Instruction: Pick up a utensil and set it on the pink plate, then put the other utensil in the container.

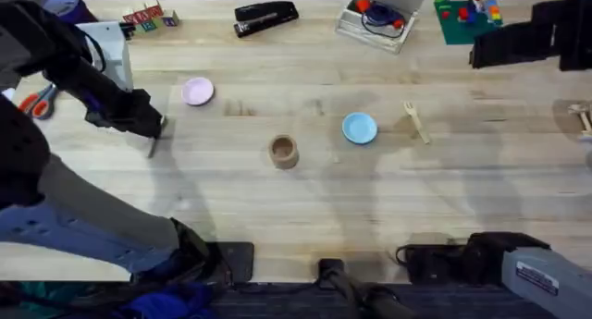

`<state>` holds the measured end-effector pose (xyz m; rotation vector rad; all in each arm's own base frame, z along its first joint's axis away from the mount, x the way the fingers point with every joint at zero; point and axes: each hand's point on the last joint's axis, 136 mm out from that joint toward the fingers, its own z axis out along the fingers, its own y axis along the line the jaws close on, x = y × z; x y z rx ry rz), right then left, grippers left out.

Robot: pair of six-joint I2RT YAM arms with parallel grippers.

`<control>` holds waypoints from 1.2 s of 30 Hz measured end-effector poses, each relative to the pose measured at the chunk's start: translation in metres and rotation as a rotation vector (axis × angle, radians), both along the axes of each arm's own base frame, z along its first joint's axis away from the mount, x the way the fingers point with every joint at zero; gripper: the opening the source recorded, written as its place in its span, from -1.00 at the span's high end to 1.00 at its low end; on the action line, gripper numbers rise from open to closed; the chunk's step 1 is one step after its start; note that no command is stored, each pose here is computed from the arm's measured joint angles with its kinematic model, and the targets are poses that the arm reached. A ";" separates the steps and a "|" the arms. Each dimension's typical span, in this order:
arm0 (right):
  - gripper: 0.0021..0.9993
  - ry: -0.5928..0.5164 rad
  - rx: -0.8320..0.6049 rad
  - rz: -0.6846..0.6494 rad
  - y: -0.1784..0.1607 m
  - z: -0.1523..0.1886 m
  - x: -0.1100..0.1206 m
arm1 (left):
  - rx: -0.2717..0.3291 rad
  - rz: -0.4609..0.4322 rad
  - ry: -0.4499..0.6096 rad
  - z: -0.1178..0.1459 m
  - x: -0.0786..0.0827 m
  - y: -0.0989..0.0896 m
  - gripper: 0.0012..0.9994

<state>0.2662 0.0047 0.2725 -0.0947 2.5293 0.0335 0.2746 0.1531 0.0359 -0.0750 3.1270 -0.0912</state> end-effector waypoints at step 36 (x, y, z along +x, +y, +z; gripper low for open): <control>-0.99 0.000 0.000 0.000 0.000 0.000 0.000 | -0.002 -0.265 -0.205 0.091 0.108 -0.100 0.92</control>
